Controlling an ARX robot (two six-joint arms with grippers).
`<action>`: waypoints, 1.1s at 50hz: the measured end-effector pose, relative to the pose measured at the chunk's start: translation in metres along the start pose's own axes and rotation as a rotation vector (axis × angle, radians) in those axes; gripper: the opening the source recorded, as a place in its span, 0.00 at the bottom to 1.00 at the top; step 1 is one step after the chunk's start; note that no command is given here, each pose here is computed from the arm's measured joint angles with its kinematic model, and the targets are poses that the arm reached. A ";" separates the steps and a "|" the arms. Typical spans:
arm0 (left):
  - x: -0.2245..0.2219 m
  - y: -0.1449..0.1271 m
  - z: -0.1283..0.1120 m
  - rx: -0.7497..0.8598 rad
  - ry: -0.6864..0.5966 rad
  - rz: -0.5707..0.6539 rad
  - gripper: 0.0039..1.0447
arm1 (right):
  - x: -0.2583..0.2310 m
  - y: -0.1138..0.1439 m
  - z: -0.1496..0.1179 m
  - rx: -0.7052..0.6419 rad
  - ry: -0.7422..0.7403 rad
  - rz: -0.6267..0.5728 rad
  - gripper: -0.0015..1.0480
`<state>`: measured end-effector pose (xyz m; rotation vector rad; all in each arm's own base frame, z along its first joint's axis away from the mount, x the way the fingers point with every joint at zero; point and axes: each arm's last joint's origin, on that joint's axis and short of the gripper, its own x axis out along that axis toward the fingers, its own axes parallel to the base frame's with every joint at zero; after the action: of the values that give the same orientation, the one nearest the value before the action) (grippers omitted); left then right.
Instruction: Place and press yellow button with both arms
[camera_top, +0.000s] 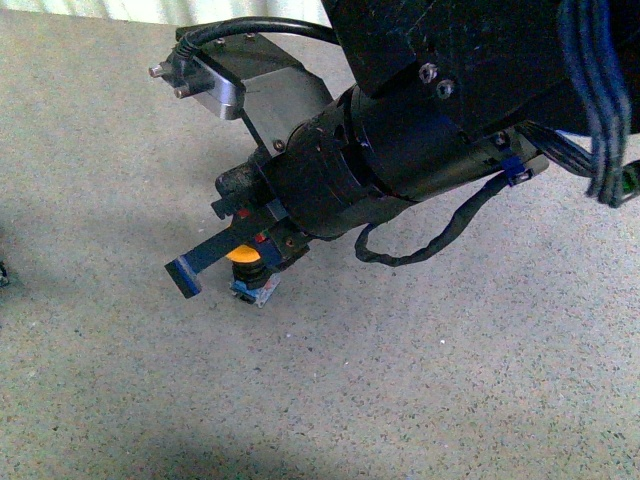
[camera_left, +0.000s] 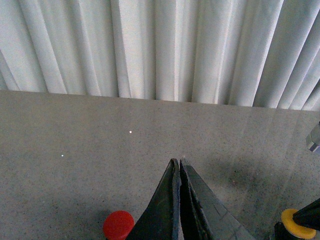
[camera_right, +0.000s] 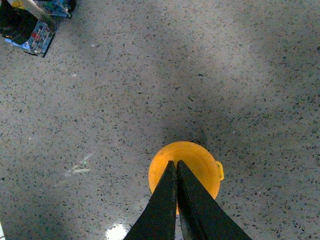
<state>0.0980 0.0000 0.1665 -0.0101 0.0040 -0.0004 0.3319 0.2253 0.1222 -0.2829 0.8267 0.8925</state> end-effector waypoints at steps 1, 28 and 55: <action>0.000 0.000 0.000 0.000 0.000 0.000 0.01 | 0.000 0.000 0.000 0.001 0.000 0.001 0.01; 0.000 0.000 0.000 0.000 0.000 0.000 0.01 | -0.051 -0.001 0.005 0.040 -0.216 -0.100 0.01; 0.000 0.000 0.000 0.000 0.000 0.000 0.01 | -0.203 -0.066 -0.093 0.376 -0.398 -0.602 0.88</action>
<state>0.0980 0.0000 0.1665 -0.0105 0.0040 0.0000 0.2640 0.0179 0.2036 -0.0113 0.4772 0.2045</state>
